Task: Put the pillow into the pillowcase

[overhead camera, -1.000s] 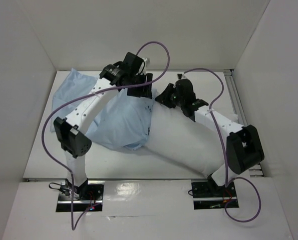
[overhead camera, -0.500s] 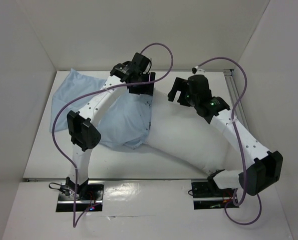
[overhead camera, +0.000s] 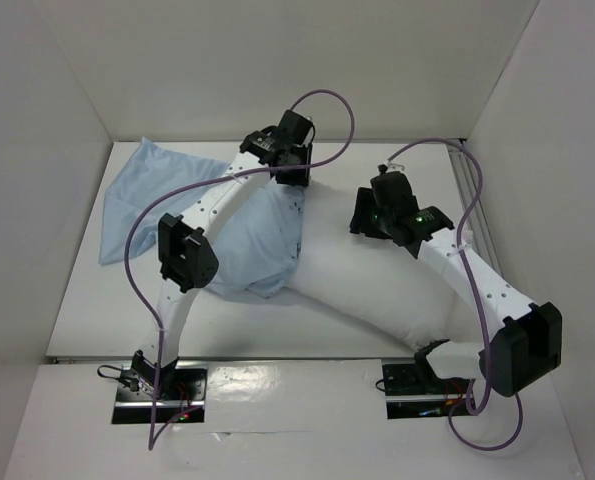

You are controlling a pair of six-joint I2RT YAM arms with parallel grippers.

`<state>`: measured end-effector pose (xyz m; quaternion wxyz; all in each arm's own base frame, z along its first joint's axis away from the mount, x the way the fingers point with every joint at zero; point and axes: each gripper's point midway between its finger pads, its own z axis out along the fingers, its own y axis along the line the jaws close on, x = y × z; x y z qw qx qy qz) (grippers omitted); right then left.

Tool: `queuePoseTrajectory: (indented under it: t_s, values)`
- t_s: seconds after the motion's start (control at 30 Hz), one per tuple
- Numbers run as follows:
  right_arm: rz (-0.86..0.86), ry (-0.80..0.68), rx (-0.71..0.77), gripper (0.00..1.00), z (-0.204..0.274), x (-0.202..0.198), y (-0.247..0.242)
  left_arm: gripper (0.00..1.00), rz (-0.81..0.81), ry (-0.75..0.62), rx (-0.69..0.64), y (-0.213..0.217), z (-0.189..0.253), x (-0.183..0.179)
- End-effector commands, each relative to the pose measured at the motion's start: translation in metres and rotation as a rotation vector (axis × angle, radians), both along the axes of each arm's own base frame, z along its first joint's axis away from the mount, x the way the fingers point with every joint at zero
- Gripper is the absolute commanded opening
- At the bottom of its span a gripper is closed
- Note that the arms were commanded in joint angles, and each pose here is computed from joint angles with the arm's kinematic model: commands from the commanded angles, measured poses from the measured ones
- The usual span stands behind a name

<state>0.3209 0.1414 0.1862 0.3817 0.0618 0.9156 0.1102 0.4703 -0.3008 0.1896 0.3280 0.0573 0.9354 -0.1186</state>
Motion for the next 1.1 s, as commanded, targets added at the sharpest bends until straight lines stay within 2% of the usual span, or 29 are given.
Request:
queuePoseTrajectory:
  t_s: [0.0,0.03,0.07,0.1,0.17,0.27,0.47,0.57,0.63,0.7,0.73,0.77,0.8,0.87,0.97,1.0,1.03,1.07]
  values:
    - [0.047,0.044,0.031,0.58,-0.015,-0.015,0.006,0.42,0.037,-0.061,-0.013,0.000,0.018,0.009]
    - [0.058,0.029,0.048,0.43,-0.010,-0.014,0.009,0.24,0.031,-0.078,-0.034,-0.001,0.030,0.007]
    - [0.067,0.042,0.053,0.11,-0.014,-0.017,0.010,0.18,0.000,-0.090,-0.063,-0.007,0.039,0.005]
    - [0.074,0.025,0.053,0.01,-0.012,-0.014,0.011,0.10,-0.014,-0.102,-0.088,-0.011,0.044,0.005]
    - [0.095,0.031,0.073,0.00,-0.013,-0.013,0.017,0.00,-0.068,-0.109,-0.134,-0.020,0.058,0.000]
    - [0.129,-0.067,0.125,0.00,0.016,0.001,0.029,0.00,-0.165,-0.146,-0.243,-0.038,0.092,-0.011]
    - [0.196,-0.311,0.244,0.00,0.122,0.021,0.058,0.00,-0.455,-0.216,-0.480,-0.084,0.181,-0.081]
    - [0.208,-0.404,0.299,0.00,0.163,0.020,0.068,0.00,-0.521,-0.211,-0.543,-0.089,0.206,-0.111]
    - [0.193,-0.461,0.359,0.00,0.184,0.018,0.071,0.00,-0.550,-0.170,-0.557,-0.098,0.198,-0.123]
    - [0.130,-0.429,0.355,0.00,0.155,0.020,0.067,0.00,-0.539,-0.149,-0.561,-0.102,0.187,-0.119]
    - [0.108,-0.441,0.406,0.00,0.154,0.020,0.071,0.00,-0.529,-0.128,-0.562,-0.106,0.177,-0.115]
    - [0.073,-0.380,0.389,0.00,0.114,0.021,0.069,0.00,-0.516,-0.115,-0.549,-0.108,0.167,-0.110]
    - [0.048,-0.371,0.404,0.00,0.103,0.020,0.067,0.00,-0.496,-0.071,-0.521,-0.115,0.138,-0.098]
    - [-0.021,-0.336,0.432,0.00,0.073,0.019,0.062,0.00,-0.487,-0.084,-0.526,-0.118,0.136,-0.083]
    - [-0.094,-0.330,0.440,0.00,0.054,0.024,0.052,0.00,-0.464,-0.062,-0.528,-0.116,0.122,-0.068]
    - [-0.104,-0.323,0.433,0.00,0.050,0.027,0.050,0.06,-0.463,-0.065,-0.515,-0.111,0.120,-0.065]
    - [-0.105,-0.311,0.432,0.00,0.046,0.029,0.048,0.20,-0.463,-0.087,-0.508,-0.108,0.126,-0.065]
    - [-0.096,-0.315,0.411,0.00,0.046,0.037,0.044,0.53,-0.457,-0.115,-0.482,-0.101,0.133,-0.066]
